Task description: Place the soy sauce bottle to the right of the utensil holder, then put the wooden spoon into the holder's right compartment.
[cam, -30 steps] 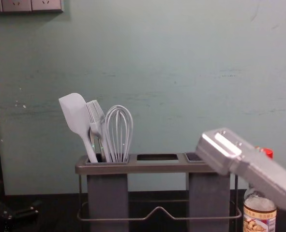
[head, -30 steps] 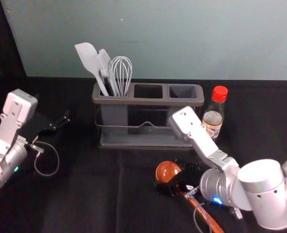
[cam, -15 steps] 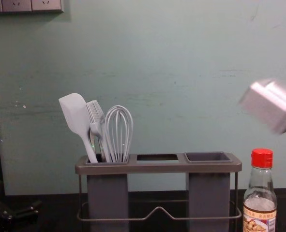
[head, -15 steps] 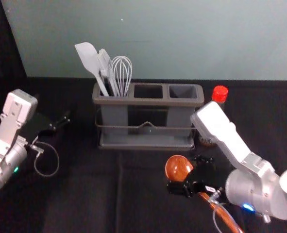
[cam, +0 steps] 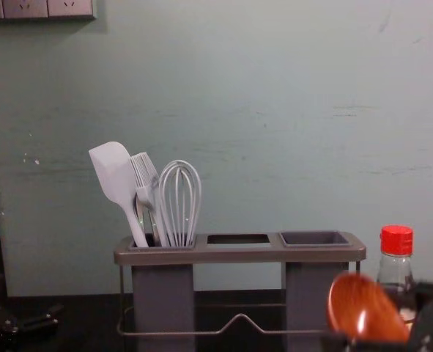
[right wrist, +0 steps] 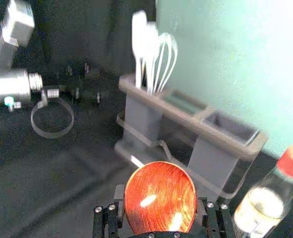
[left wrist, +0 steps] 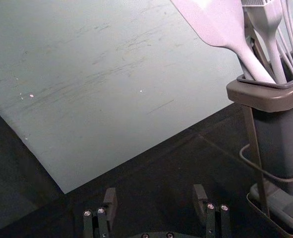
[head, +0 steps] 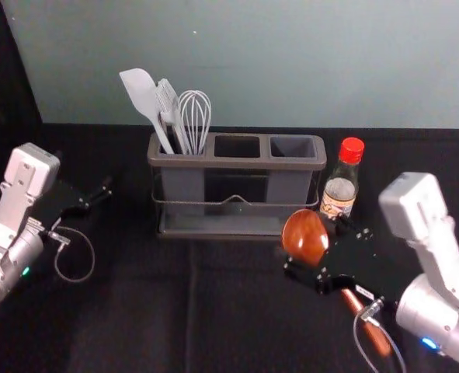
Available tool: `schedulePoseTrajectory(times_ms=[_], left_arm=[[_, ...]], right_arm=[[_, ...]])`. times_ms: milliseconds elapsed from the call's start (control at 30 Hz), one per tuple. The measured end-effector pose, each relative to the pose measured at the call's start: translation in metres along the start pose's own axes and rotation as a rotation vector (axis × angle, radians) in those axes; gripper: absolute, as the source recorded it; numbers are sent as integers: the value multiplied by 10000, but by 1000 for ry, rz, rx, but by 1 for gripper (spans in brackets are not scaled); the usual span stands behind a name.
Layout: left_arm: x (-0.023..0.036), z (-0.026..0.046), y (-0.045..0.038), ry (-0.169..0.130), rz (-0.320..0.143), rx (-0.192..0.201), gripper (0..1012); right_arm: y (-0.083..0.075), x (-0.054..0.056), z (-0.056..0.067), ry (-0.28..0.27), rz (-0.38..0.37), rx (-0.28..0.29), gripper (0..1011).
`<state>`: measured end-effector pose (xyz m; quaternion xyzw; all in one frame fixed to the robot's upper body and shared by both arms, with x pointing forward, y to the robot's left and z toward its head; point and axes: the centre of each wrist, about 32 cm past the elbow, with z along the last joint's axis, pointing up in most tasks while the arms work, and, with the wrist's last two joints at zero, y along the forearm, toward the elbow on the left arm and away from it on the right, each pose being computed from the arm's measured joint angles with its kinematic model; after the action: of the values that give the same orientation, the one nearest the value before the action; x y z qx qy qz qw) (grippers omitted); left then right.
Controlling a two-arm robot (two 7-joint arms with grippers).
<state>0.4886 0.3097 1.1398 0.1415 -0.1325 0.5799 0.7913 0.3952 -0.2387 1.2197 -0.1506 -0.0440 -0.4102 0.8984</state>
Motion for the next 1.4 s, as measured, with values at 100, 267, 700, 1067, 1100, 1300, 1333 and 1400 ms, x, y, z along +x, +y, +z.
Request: schedulePoseTrajectory(times_ms=[100, 267, 700, 1067, 1100, 1300, 1333, 1400], left_arm=[[0, 0, 0, 0, 0, 0, 1005], [0, 0, 0, 0, 0, 0, 1005], [0, 0, 0, 0, 0, 0, 1005], [0, 0, 0, 0, 0, 0, 1005], [0, 0, 0, 0, 0, 0, 1005], [0, 0, 0, 0, 0, 0, 1005], [0, 0, 0, 0, 0, 0, 1005], [0, 0, 0, 0, 0, 0, 1005]], right_arm=[[-41, -5, -109, -13, -22, 105, 838], [-100, -28, -249, -38, -62, 252, 838], [-147, -62, -485, -49, -115, 392, 838], [-146, -62, -482, -47, -114, 389, 838], [-146, -62, -481, -48, -113, 389, 838], [-148, -62, -477, -48, -112, 390, 838], [-148, -61, -475, -49, -112, 390, 838], [-149, -61, -475, -49, -112, 390, 838]])
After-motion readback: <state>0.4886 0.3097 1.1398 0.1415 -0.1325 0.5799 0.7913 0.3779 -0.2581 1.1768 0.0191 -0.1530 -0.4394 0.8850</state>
